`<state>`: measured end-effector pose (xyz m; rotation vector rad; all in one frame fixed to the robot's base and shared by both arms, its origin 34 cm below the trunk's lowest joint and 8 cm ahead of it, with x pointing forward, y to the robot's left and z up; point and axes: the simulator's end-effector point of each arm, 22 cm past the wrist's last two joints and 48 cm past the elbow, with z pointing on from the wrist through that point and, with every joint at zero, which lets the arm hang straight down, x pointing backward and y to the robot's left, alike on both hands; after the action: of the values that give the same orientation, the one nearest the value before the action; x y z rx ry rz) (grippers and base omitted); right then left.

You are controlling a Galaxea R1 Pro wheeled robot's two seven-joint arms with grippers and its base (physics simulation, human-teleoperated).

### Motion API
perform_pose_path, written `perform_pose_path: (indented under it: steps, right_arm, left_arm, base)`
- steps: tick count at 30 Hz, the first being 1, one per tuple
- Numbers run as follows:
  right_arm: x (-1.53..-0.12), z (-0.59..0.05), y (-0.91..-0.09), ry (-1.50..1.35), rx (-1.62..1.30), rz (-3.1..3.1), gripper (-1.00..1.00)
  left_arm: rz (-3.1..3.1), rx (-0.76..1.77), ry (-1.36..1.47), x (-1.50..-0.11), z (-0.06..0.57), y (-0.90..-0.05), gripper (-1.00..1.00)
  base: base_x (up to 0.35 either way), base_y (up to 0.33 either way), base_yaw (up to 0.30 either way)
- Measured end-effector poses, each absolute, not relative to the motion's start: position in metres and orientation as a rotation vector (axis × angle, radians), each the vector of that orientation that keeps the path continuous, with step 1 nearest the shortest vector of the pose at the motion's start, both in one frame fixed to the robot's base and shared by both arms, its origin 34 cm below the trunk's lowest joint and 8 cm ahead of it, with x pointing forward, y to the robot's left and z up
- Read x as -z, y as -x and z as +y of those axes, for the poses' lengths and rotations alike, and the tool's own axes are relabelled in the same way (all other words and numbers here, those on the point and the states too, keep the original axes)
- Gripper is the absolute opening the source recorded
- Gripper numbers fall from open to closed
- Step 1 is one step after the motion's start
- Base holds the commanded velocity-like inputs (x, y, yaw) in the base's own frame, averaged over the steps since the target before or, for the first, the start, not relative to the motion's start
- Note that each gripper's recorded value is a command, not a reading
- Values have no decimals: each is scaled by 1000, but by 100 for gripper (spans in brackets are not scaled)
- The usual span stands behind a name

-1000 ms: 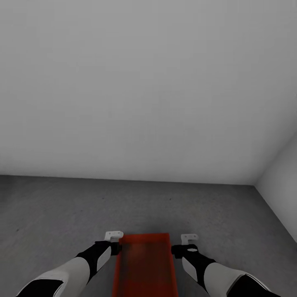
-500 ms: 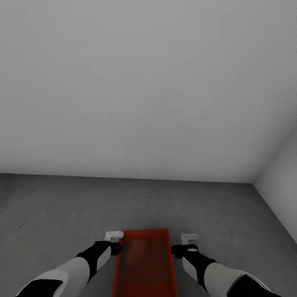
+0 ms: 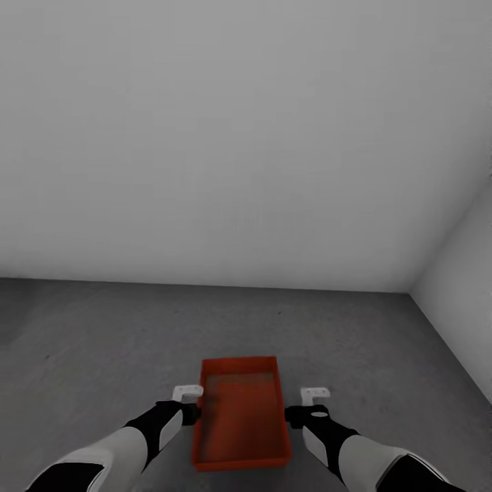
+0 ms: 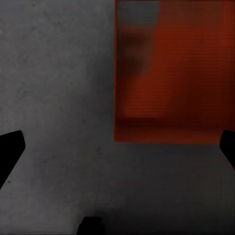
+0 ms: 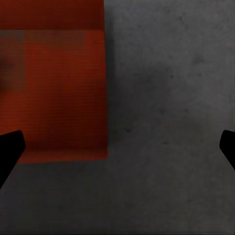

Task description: Move the two storage containers from the living room to the garage. In the garage, place one container on the floor and stack the other container on top of it (either order is fine).

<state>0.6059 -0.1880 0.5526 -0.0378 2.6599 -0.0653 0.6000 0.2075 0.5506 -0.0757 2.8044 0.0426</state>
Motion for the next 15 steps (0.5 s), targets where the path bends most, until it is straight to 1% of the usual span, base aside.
perform_pose_path:
  steps: [5, 11, 15]
  right_arm:
    - [-551, -188, -603, 37, 65, 2665, 100]
    - [-552, -188, -604, 40, 66, 2664, 100]
    - [-549, -192, -598, 41, 76, 2682, 100]
  left_arm:
    - [2822, -41, 80, -547, 208, -592, 100]
    - [2893, -52, 77, -533, 212, -560, 100]
    - [2912, -80, 86, -528, 226, -550, 100]
  base:
    - [-37, 0, 0]
    - [-5, 0, 0]
    - [0, 0, 0]
